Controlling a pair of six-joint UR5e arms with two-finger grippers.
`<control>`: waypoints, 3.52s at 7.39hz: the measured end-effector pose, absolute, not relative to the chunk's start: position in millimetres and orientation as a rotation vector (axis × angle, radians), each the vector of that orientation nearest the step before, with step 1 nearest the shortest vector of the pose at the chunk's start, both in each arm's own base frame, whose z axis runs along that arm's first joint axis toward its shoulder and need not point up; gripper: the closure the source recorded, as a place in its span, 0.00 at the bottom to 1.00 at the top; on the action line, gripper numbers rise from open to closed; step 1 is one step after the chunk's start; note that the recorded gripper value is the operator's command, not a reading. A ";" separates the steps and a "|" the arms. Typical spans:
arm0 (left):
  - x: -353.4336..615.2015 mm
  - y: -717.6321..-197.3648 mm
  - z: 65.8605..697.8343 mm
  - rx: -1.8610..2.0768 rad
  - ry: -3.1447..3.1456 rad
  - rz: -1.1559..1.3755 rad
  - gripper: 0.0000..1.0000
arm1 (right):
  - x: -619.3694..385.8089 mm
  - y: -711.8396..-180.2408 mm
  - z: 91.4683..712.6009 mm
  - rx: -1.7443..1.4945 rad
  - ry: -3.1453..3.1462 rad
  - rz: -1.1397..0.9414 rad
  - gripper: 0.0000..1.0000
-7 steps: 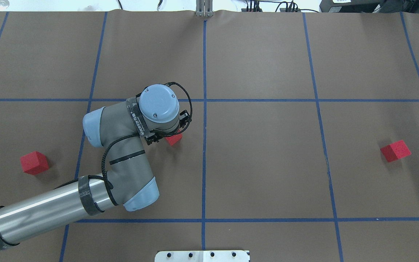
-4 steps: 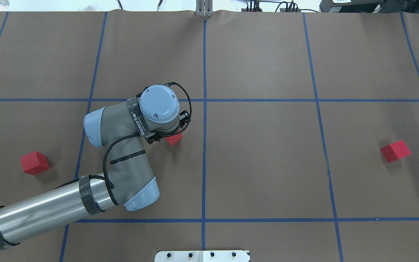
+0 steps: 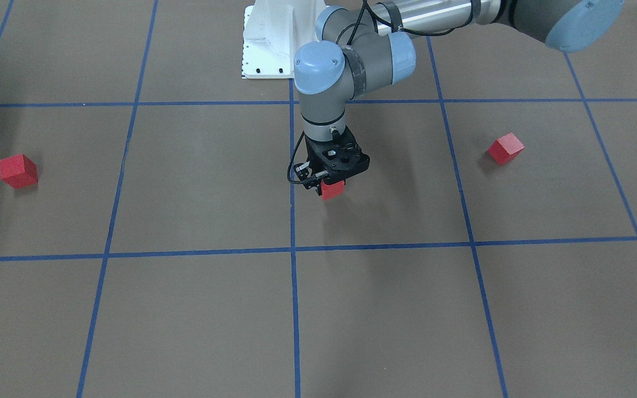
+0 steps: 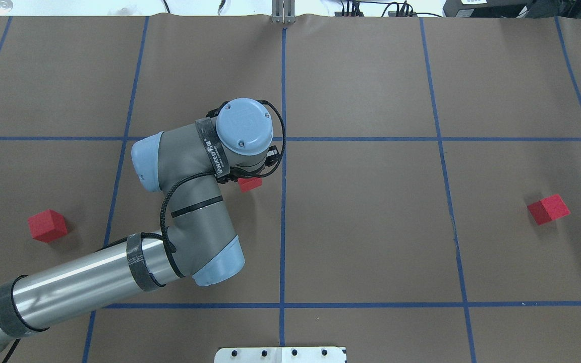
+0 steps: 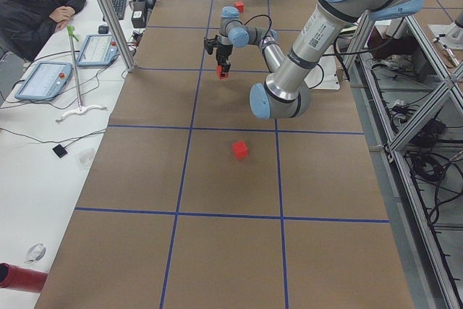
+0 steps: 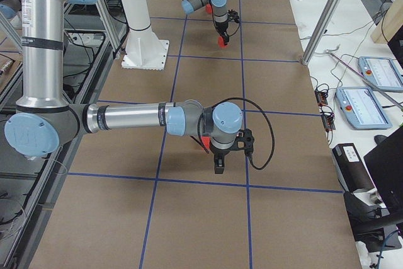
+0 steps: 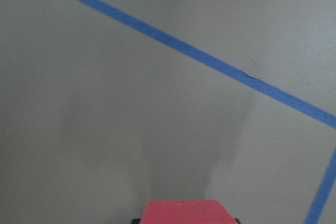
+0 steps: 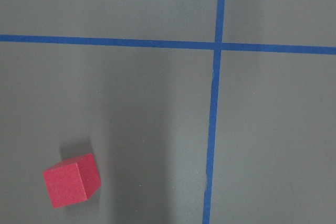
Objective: Form red blocks into L shape at center
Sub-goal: 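Carry the red cube to the central grid intersection and set it down, then lift the opened left gripper away while the right gripper reaches for the far cube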
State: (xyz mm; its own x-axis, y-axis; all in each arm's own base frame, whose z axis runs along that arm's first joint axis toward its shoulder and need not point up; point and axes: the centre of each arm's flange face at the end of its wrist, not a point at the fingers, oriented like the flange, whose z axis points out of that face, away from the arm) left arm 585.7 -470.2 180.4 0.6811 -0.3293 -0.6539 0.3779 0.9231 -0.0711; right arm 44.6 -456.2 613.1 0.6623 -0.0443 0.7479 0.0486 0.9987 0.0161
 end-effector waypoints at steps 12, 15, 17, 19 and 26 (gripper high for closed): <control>645.8 -524.7 162.8 0.259 0.796 -0.114 0.55 | 44.6 -456.2 614.8 -0.009 -0.845 -0.051 0.01; 647.5 -523.6 163.6 0.258 0.799 -0.112 0.00 | 44.1 -462.2 605.8 0.008 -0.846 -0.059 0.01; 647.7 -522.5 162.6 0.259 0.802 -0.111 0.00 | 41.5 -466.6 601.7 0.014 -0.847 -0.067 0.01; 639.1 -526.1 153.5 0.265 0.819 -0.116 0.00 | 35.7 -471.7 596.7 0.017 -0.852 -0.078 0.01; 404.3 -579.4 134.6 0.154 0.932 -0.168 0.00 | -149.4 -461.4 543.6 0.166 -0.839 -0.366 0.01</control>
State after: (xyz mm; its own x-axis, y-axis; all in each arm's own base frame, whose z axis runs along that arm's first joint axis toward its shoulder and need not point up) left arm 404.3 -579.4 134.6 0.5853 -0.0770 -0.8072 0.2101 0.9759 0.0592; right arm -149.4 -461.4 543.6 0.6100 -0.3803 0.6951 0.2506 0.9248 0.2861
